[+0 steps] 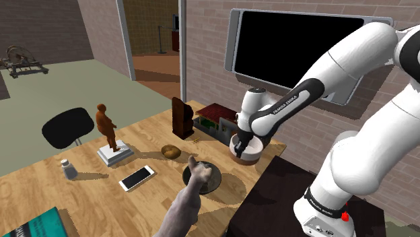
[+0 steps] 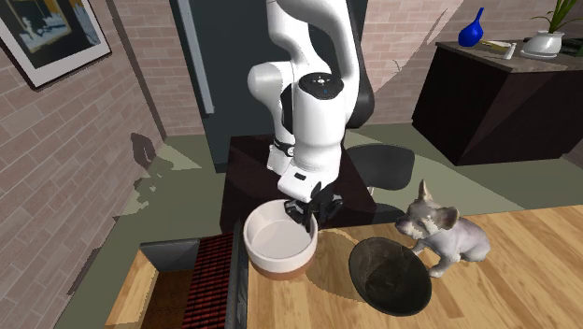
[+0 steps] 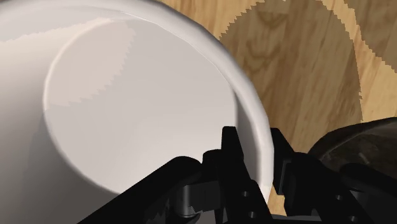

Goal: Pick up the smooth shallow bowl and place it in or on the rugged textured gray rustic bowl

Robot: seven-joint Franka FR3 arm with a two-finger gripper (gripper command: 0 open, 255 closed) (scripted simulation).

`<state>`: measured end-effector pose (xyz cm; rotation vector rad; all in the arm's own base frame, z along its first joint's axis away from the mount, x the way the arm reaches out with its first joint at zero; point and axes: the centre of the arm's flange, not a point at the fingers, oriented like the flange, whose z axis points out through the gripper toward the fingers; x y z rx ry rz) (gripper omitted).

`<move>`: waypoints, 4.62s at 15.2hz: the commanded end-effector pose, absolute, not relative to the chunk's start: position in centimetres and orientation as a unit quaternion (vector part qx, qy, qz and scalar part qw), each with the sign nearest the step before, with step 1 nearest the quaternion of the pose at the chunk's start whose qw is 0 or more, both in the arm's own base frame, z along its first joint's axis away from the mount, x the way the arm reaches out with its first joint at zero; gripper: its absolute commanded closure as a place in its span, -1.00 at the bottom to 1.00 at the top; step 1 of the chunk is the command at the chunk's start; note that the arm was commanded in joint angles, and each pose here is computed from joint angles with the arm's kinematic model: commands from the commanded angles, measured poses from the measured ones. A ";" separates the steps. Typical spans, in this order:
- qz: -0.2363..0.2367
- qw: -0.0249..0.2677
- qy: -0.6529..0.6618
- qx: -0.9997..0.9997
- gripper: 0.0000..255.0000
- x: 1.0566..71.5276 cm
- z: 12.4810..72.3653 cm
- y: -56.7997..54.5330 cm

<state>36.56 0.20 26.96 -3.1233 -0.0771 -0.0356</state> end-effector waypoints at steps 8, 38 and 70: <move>-0.011 0.009 -0.025 -1.000 1.00 36.4 31.7 0.2; -0.011 0.009 -0.025 -1.000 1.00 45.6 29.7 25.1; -0.011 0.009 -0.025 -1.000 -1.00 45.5 30.0 25.0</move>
